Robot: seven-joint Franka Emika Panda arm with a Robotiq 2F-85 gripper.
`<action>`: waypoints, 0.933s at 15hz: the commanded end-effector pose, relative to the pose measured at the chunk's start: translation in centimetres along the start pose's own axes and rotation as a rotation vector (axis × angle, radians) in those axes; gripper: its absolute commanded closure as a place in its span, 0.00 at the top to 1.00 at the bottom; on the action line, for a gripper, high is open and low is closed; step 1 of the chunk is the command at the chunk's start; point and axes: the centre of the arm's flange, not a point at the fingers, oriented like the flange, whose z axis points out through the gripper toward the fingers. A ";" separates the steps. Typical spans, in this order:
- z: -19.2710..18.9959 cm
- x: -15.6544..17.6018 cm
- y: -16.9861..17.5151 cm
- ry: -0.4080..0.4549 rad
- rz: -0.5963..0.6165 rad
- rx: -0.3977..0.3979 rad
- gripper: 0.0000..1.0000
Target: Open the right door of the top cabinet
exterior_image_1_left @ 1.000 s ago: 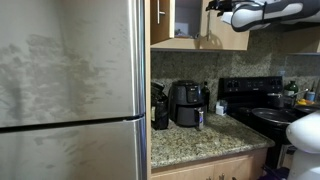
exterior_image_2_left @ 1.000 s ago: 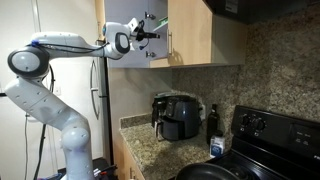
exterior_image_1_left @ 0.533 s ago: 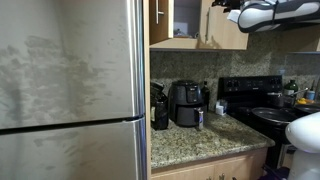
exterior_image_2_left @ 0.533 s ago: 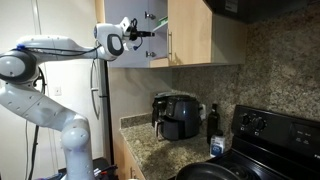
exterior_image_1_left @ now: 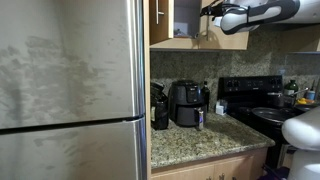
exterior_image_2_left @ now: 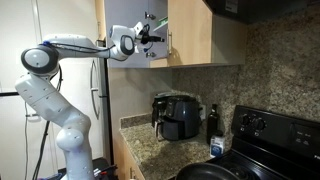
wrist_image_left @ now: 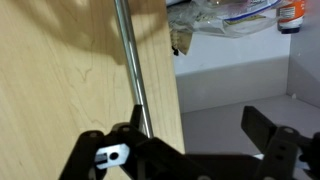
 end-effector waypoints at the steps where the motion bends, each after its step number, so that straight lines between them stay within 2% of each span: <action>1: 1.3 -0.1 0.3 -0.026 -0.016 -0.047 1.00; 2: 2.6 -0.5 0.6 -0.035 -0.026 -0.080 1.00; 5: 5.3 -1.4 1.1 -0.049 -0.039 -0.114 1.00; 9: 7.6 -1.5 0.4 -0.047 -0.062 -0.114 1.00; 10: 8.0 -1.5 0.3 -0.051 -0.072 -0.111 0.75; 11: 8.2 -1.5 0.2 -0.046 -0.081 -0.116 0.74; 14: 7.8 -1.5 0.8 -0.041 -0.081 -0.166 0.55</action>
